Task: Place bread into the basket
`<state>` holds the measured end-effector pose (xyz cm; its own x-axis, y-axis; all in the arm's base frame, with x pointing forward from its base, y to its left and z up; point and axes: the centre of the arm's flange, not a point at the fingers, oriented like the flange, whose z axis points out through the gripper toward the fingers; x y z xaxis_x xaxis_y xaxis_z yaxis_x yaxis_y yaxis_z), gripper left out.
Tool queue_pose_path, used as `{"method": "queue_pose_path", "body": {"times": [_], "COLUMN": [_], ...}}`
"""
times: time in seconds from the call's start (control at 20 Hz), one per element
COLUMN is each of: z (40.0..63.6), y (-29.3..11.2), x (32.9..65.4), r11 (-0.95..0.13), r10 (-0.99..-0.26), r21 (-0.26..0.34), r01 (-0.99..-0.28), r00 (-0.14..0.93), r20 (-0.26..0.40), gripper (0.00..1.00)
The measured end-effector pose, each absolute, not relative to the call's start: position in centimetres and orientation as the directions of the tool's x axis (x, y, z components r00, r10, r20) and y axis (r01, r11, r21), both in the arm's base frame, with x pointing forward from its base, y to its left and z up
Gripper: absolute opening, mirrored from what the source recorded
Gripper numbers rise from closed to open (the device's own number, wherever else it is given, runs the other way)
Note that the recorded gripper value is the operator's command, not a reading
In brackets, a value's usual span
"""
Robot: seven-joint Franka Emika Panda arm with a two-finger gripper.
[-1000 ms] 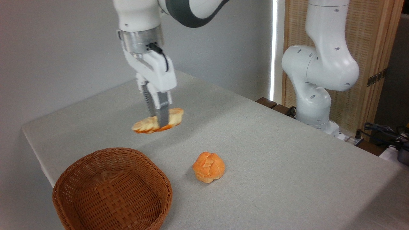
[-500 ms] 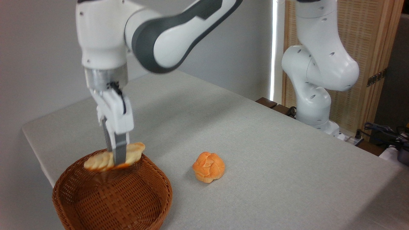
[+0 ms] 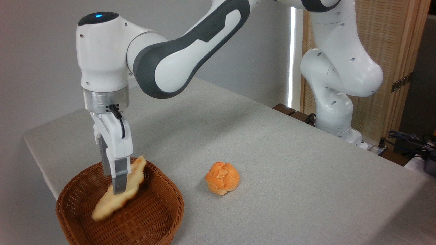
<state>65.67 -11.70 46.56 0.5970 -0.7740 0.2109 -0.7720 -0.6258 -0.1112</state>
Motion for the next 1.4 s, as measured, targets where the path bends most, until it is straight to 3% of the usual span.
{"method": "queue_pose_path", "body": {"times": [0.45,0.7,0.95,1.15,1.4], "z": [48.9,50.5,55.2,58.3,59.5], "y": [-11.6,-10.3,-8.6,-7.3,-5.6], "x": [66.3,64.7,60.8,58.0,56.3], "r11": [-0.756,-0.781,-0.781,-0.739,-0.727], "r10": [-0.646,-0.619,-0.623,-0.673,-0.686], "r21": [-0.092,-0.025,0.015,0.014,0.013], "r01": [-0.648,-0.624,-0.625,-0.673,-0.686], "r00": [0.716,0.768,0.780,0.739,0.727], "r20": [0.264,0.163,0.061,0.035,0.021], "gripper": [1.00,1.00,1.00,1.00,1.00]}}
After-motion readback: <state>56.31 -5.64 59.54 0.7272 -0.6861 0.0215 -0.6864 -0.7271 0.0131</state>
